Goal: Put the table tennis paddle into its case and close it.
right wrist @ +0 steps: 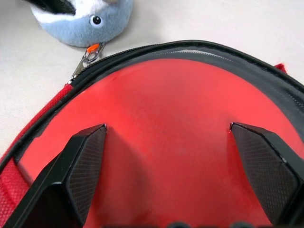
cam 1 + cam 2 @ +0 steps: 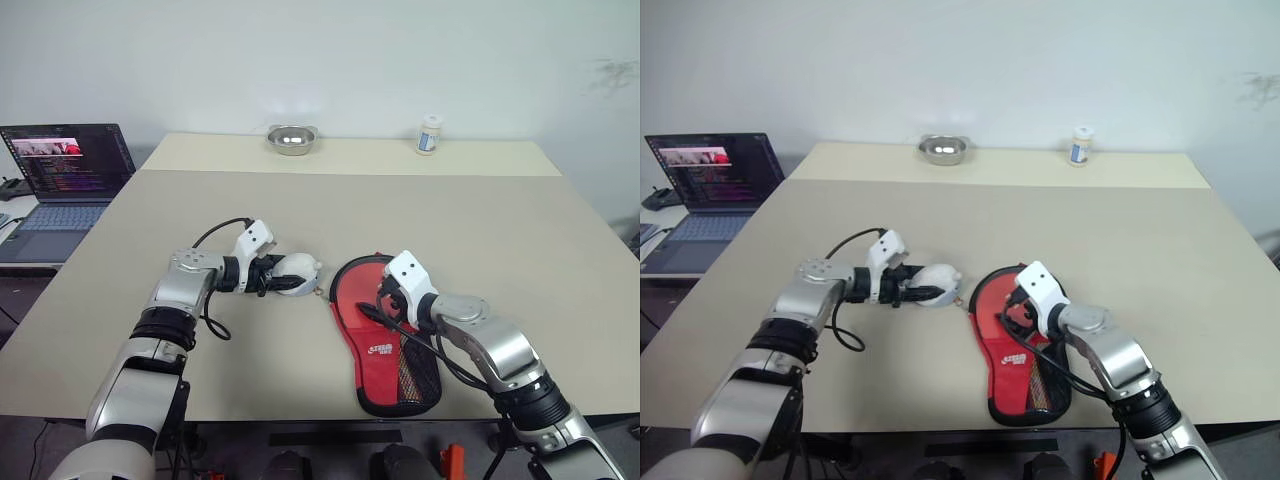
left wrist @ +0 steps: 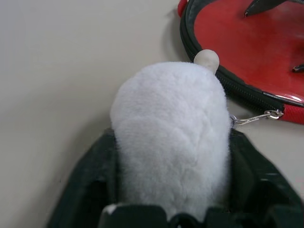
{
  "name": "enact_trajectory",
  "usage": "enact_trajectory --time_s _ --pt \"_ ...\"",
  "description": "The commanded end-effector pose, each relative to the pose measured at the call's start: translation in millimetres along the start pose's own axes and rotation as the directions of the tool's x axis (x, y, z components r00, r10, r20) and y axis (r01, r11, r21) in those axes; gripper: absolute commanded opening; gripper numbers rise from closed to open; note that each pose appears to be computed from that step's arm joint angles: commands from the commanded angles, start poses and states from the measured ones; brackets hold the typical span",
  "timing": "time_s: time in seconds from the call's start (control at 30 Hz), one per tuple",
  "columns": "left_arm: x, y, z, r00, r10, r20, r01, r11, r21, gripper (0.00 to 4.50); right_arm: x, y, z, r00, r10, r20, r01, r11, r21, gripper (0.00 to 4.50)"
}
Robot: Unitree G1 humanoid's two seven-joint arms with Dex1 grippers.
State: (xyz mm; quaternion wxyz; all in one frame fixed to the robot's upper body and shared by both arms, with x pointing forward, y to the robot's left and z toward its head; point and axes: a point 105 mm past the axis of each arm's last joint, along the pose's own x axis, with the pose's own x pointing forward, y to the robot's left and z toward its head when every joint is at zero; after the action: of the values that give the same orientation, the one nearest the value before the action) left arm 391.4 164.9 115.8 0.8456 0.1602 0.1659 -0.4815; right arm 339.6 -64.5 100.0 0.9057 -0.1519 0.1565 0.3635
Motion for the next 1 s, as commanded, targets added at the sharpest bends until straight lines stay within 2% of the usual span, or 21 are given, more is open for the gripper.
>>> enact_trajectory --time_s 0.03,0.13,0.2,0.4,0.53,0.77,1.0 --pt "4.1 -1.6 -9.4 0.999 0.004 -0.05 -0.005 1.0 -0.017 1.53 1.3 6.5 -5.2 1.0 0.022 -0.01 -0.022 1.0 0.008 4.5" --pt "9.8 -1.6 -2.6 0.999 0.013 -0.041 -0.014 1.0 -0.022 0.71 2.7 15.8 -17.4 0.997 0.06 -0.054 -0.059 0.998 0.02 4.5" --pt "16.8 1.5 12.6 0.999 0.039 -0.015 -0.039 0.999 -0.022 0.4 3.8 20.8 -28.9 0.991 0.085 -0.1 -0.083 0.996 0.027 4.5" --pt "43.2 17.8 59.6 0.987 0.158 0.044 -0.157 0.987 -0.011 0.36 5.7 15.6 -50.8 0.981 0.076 -0.176 -0.068 0.996 0.052 4.5" --pt "62.4 23.9 79.4 0.973 0.227 0.035 -0.229 0.972 0.047 0.36 5.5 17.1 -56.5 0.976 0.092 -0.196 -0.082 0.995 0.058 4.5" --pt "78.6 31.8 99.1 0.924 0.382 0.0 -0.374 0.906 0.199 0.34 6.3 23.0 -60.0 0.971 0.114 -0.211 -0.102 0.992 0.07 4.5" --pt "92.6 28.8 121.4 0.872 0.488 0.025 -0.464 0.811 0.356 0.34 3.8 34.2 -66.8 0.961 0.147 -0.233 -0.128 0.987 0.094 4.5"
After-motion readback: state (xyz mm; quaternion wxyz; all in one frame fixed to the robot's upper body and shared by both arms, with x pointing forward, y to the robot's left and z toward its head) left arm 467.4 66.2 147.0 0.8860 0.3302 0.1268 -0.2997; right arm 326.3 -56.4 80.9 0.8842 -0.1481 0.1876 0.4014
